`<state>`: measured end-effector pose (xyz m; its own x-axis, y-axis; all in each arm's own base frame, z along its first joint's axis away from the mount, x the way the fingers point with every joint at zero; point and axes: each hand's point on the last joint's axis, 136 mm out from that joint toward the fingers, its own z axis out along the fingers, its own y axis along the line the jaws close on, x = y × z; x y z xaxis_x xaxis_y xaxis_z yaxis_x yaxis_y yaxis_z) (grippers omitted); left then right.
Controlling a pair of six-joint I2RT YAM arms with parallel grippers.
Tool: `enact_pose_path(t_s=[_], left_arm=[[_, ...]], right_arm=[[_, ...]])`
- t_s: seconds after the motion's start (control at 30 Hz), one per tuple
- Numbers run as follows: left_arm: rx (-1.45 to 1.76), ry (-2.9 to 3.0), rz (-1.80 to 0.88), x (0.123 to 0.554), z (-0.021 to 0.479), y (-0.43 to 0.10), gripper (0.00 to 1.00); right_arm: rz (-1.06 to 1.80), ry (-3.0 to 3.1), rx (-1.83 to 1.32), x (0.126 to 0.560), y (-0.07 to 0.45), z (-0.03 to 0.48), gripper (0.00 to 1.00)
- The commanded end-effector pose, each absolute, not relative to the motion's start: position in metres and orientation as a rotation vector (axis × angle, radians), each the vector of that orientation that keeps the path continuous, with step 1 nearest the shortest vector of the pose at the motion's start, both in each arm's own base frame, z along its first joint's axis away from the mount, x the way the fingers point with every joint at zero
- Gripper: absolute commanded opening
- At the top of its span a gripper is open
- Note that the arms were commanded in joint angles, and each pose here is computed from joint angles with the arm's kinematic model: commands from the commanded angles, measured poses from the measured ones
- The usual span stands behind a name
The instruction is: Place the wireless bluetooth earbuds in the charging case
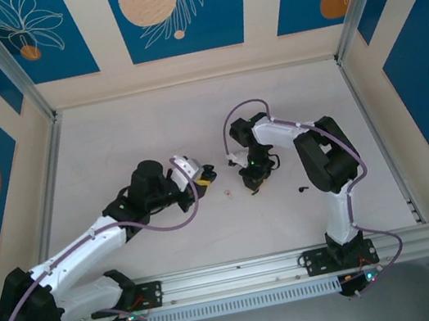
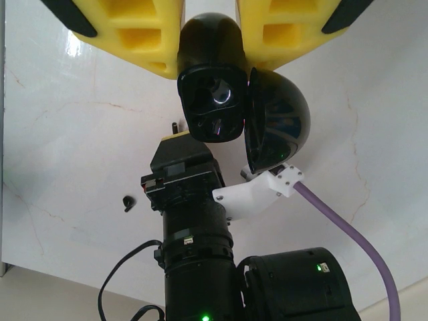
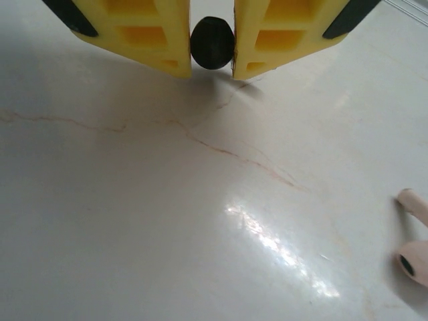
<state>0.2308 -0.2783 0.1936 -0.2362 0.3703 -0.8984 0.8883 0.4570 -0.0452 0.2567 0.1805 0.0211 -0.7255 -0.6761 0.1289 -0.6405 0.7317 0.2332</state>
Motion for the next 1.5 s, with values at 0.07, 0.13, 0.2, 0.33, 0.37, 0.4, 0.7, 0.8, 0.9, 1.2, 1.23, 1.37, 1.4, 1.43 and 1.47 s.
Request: enact_pose_path(t_s=[0.07, 0.13, 0.2, 0.33, 0.37, 0.4, 0.7, 0.8, 0.9, 1.2, 1.23, 1.37, 1.4, 1.43, 1.47], left_arm=[[1.068, 1.814, -0.694, 0.231, 0.194, -0.271, 0.18], [1.067, 1.813, -0.692, 0.231, 0.194, -0.270, 0.19], [1.064, 1.814, -0.686, 0.232, 0.194, -0.269, 0.18], [1.063, 1.815, -0.680, 0.232, 0.195, -0.269, 0.19], [1.064, 1.815, -0.679, 0.233, 0.195, -0.269, 0.19], [1.060, 1.816, -0.677, 0.233, 0.195, -0.269, 0.19], [1.065, 1.836, -0.609, 0.242, 0.196, -0.266, 0.19], [1.083, 1.841, -0.597, 0.244, 0.195, -0.267, 0.19], [1.093, 1.854, -0.601, 0.245, 0.193, -0.269, 0.19], [1.105, 1.858, -0.625, 0.244, 0.196, -0.273, 0.18], [1.112, 1.860, -0.624, 0.243, 0.195, -0.273, 0.18], [1.126, 1.870, -0.619, 0.243, 0.193, -0.273, 0.18], [1.125, 1.869, -0.621, 0.242, 0.193, -0.273, 0.18], [1.124, 1.870, -0.622, 0.243, 0.193, -0.273, 0.18], [1.123, 1.871, -0.623, 0.242, 0.193, -0.273, 0.18]], right_arm=[[-0.181, -2.610, 1.140, 0.241, 0.179, 0.005, 0.25], [-0.177, -2.606, 1.152, 0.240, 0.181, 0.005, 0.27], [-0.173, -2.623, 1.145, 0.242, 0.182, 0.008, 0.32], [-0.223, -2.719, 1.094, 0.253, 0.190, 0.032, 0.38], [-0.250, -2.760, 1.066, 0.257, 0.192, 0.043, 0.39], [-0.270, -2.788, 1.042, 0.258, 0.194, 0.051, 0.39], [-0.378, -2.934, -0.158, 0.260, 0.173, 0.107, 0.33], [-0.542, -2.862, -0.432, 0.253, 0.186, 0.107, 0.33], [-0.501, -2.829, -0.587, 0.250, 0.183, 0.097, 0.32], [-0.303, -2.670, -0.777, 0.241, 0.176, 0.046, 0.33], [-0.299, -2.663, -0.788, 0.240, 0.176, 0.041, 0.33], [-0.275, -2.653, -0.792, 0.240, 0.174, 0.031, 0.33], [-0.281, -2.653, -0.791, 0.241, 0.175, 0.029, 0.33], [-0.295, -2.652, -0.792, 0.243, 0.176, 0.027, 0.33], [-0.302, -2.650, -0.792, 0.243, 0.177, 0.026, 0.33]])
